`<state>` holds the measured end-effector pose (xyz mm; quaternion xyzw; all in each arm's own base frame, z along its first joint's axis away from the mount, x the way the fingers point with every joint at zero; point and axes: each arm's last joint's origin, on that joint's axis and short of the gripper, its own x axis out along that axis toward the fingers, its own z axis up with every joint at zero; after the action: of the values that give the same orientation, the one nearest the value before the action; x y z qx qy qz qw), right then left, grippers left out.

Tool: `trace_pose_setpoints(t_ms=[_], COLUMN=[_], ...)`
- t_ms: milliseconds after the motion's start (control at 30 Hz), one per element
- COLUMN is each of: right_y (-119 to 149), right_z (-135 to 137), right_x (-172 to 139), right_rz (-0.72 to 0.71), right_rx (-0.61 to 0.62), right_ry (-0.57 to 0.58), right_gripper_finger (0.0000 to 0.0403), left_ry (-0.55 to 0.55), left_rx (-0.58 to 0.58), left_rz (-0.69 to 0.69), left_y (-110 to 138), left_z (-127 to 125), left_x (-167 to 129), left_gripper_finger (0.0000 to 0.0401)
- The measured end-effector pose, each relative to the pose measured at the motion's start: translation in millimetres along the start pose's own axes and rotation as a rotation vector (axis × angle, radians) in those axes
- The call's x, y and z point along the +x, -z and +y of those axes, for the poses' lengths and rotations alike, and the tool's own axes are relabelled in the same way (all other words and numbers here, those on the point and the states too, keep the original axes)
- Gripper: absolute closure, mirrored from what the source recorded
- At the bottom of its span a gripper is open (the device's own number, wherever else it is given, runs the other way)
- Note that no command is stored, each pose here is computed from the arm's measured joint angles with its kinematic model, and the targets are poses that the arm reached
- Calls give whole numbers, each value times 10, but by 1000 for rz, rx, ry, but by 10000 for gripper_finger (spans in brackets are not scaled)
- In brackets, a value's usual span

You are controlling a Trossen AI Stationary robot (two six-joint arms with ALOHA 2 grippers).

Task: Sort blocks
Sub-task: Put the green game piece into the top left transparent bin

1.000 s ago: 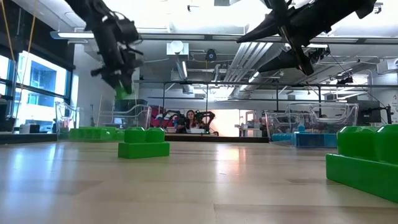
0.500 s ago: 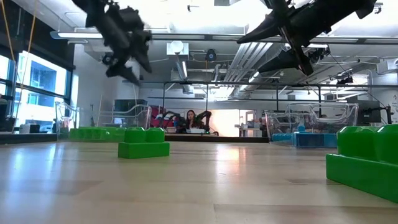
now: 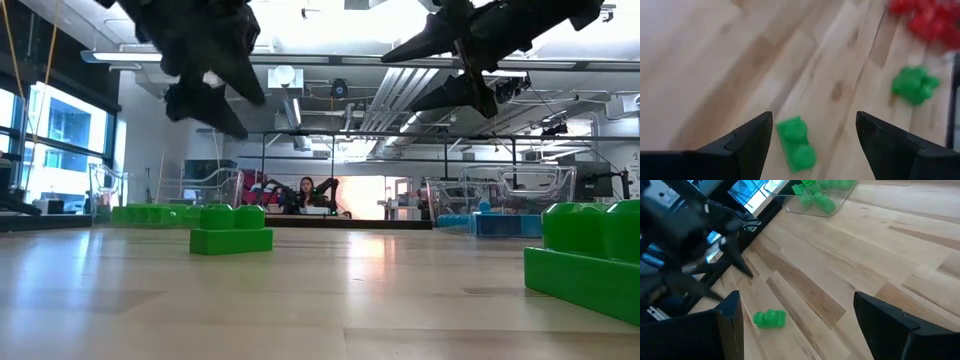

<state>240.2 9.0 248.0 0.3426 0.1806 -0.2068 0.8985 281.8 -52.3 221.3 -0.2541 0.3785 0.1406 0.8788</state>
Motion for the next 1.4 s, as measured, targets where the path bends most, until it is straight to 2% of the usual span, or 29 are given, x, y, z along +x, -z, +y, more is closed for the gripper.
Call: trace_pose_setpoints(t_ms=[133,233,333,433,567,767,1033,1133,1267,1400], right_y=[0,0,7,12,20,25,27,27,29,34], right_z=[-13,-16,-22,-29,-38,-46,-53,-53,-56,-62], right_x=[3,3,3,3,2,2,1,1,2,1], right_rz=[4,5,12,18,26,29,26,26,27,34], right_rx=[-5,-25,-32,-34,-38,-42,-40,-41,-43,-45], right_ry=[9,11,17,24,33,43,55,55,57,64], right_gripper_finger=[149,149,149,149,149,149,149,149,149,149], left_ry=[-16,32,16,-58,-177,-202,-237,-243,-233,-204], left_rx=[91,140,92,21,40,21,-100,-74,28,73], left_rz=[59,68,100,125,164,225,282,306,352,412], left_y=[182,233,298,316,384,457,518,522,531,530], left_z=[-89,-144,-130,-82,-3,35,81,91,100,105], left_x=[288,480,626,701,754,842,924,893,824,719], left_gripper_finger=[130,130,130,130,130,130,131,146,191,220])
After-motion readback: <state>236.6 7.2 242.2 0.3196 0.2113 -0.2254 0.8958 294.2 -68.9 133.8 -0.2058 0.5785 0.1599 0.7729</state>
